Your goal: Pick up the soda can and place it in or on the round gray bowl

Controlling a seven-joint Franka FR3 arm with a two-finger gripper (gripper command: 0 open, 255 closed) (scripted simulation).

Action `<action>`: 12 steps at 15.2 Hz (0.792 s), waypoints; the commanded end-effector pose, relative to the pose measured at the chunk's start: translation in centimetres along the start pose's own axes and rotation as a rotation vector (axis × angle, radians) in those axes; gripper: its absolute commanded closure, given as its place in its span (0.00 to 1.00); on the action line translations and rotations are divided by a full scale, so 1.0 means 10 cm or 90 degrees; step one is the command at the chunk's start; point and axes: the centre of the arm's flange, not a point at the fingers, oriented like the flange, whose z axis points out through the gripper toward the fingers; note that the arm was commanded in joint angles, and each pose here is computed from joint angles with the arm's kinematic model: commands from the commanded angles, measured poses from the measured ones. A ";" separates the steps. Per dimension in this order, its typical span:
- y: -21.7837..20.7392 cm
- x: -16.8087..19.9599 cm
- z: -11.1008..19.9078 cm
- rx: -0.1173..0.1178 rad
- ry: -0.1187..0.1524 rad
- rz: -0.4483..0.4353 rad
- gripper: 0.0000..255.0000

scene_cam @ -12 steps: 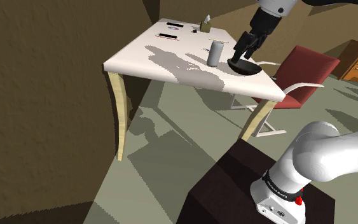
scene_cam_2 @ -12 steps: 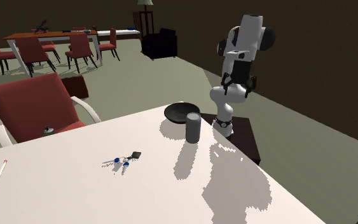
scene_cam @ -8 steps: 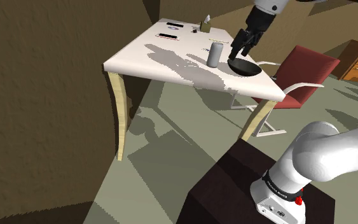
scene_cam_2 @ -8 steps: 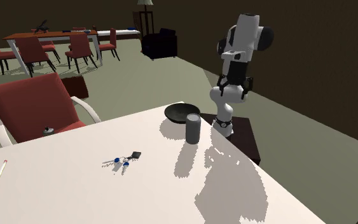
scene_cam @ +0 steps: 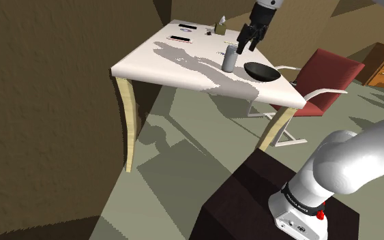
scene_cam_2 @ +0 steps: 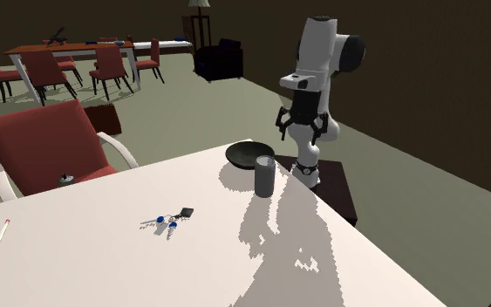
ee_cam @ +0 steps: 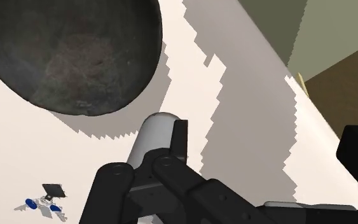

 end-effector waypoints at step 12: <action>0.80 1.08 0.35 -0.008 -0.047 -0.008 0.00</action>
